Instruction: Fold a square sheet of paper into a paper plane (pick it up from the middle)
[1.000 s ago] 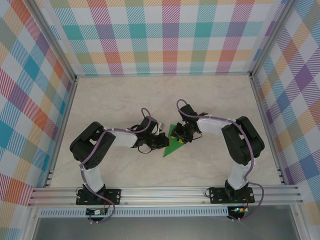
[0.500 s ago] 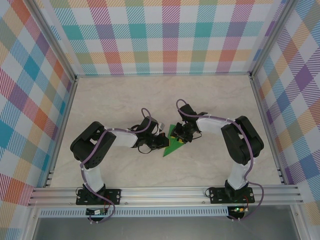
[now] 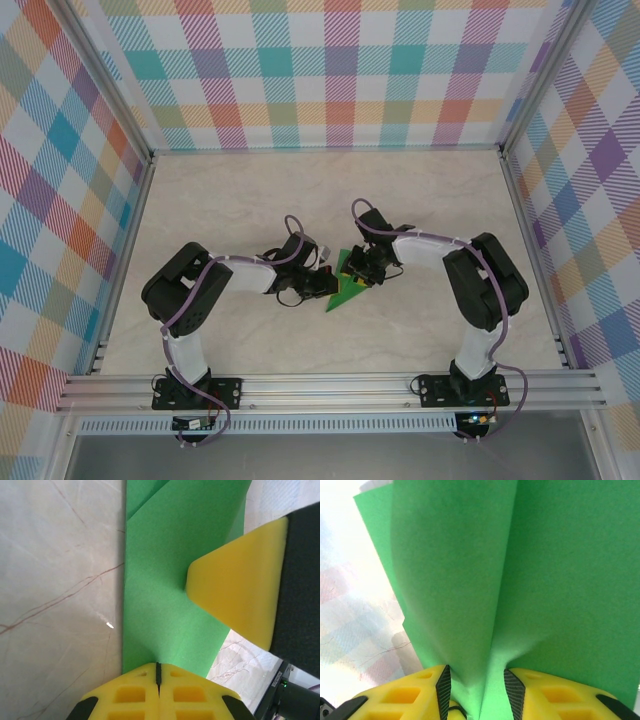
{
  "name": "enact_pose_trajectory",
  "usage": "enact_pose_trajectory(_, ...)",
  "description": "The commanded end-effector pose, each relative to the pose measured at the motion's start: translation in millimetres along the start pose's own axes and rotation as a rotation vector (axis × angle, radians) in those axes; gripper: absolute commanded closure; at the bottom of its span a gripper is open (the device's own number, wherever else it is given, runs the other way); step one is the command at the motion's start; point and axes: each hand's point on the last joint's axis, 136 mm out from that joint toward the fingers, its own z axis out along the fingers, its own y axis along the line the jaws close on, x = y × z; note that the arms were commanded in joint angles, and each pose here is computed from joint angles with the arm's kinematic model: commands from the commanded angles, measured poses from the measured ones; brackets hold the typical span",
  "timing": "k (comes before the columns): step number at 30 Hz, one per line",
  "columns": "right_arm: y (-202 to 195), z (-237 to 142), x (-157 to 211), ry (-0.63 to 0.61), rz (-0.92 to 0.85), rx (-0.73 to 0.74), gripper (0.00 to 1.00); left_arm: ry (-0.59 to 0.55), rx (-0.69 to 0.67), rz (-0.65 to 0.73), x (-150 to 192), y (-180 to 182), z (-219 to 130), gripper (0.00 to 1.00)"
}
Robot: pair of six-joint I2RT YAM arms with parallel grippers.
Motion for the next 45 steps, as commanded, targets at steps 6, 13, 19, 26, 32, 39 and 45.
enact_pose_trajectory(6,4.5,-45.0,-0.9,-0.110,-0.120,-0.002,0.53,0.108,-0.158,-0.034,33.1,41.2,3.1,1.00)
enact_pose_trajectory(13,30.1,-40.9,13.2,-0.054,-0.270,-0.177,0.65,0.120,-0.166,-0.033,35.6,42.8,3.5,1.00)
enact_pose_trajectory(19,36.6,-24.8,12.8,-0.027,-0.300,-0.222,0.87,0.125,-0.169,-0.032,36.3,42.8,4.3,1.00)
enact_pose_trajectory(26,27.5,-6.8,12.6,0.000,-0.294,-0.195,0.93,0.133,-0.177,-0.021,36.4,42.4,3.9,1.00)
enact_pose_trajectory(32,9.5,5.8,12.9,0.007,-0.272,-0.133,0.94,0.142,-0.181,-0.016,38.6,42.8,4.6,1.00)
enact_pose_trajectory(39,-12.1,11.9,11.8,-0.007,-0.236,-0.077,0.94,0.148,-0.181,-0.006,39.7,42.8,4.0,1.00)
enact_pose_trajectory(45,-18.7,13.1,10.4,-0.018,-0.209,-0.081,0.94,0.155,-0.184,-0.004,41.8,43.8,4.2,1.00)
